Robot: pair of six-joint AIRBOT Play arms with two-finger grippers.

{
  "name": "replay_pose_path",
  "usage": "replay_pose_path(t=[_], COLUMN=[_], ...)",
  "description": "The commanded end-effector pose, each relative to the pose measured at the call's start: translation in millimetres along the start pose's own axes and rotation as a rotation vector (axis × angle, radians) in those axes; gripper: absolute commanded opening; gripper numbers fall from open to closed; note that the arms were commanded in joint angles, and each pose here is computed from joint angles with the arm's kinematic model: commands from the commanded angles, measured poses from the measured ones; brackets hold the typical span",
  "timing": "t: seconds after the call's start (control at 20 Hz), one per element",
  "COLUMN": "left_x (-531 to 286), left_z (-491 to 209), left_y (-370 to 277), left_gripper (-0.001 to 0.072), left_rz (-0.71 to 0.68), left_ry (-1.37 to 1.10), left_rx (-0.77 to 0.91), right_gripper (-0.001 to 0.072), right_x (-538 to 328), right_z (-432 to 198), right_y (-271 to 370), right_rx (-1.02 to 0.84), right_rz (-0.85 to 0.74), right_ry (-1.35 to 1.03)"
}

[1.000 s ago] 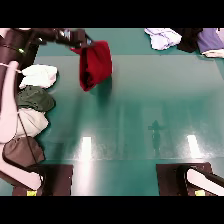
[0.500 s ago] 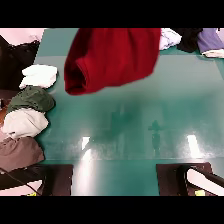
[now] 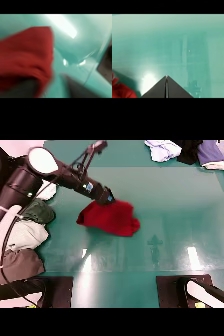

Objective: Fold the shirts.

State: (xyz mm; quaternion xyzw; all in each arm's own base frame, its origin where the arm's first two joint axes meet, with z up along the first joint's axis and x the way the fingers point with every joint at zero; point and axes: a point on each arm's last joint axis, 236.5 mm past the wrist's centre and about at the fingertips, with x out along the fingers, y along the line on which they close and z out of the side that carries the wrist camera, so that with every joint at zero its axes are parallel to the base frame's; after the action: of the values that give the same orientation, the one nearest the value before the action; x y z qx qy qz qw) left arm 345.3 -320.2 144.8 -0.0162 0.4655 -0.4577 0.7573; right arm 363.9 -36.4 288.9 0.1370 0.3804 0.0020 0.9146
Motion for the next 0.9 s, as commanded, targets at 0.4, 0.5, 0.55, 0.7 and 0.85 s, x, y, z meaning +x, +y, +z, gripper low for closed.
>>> replay_pose_path(t=[0.4, 0.5, 0.55, 0.7, 0.85], left_x=[-21, -15, -8, 20, 35], left_z=[-64, -46, -42, -52, -53], left_y=[164, 165, 159, 155, 140], left_gripper=[0.0652, 0.0651, 0.0652, 0.0652, 0.0652], left_rz=[0.272, 0.251, 0.207, 0.095, -0.026], left_ry=[0.089, 0.021, 0.007, 0.054, 0.051], left_rx=[-0.27, -0.225, -0.201, -0.103, 0.037], right_gripper=[0.0015, 0.0015, 0.0015, 0.0015, 0.0015], right_x=[16, 33, 39, 45, 44], right_z=[-27, -48, -55, -61, -70], right_y=[-6, -12, -14, -17, -19], right_rx=[0.02, 0.038, 0.034, 0.046, 0.043], right_rz=[-0.001, -0.002, -0.001, -0.007, -0.011], right_ry=[0.099, 0.17, 0.182, 0.126, 0.08])
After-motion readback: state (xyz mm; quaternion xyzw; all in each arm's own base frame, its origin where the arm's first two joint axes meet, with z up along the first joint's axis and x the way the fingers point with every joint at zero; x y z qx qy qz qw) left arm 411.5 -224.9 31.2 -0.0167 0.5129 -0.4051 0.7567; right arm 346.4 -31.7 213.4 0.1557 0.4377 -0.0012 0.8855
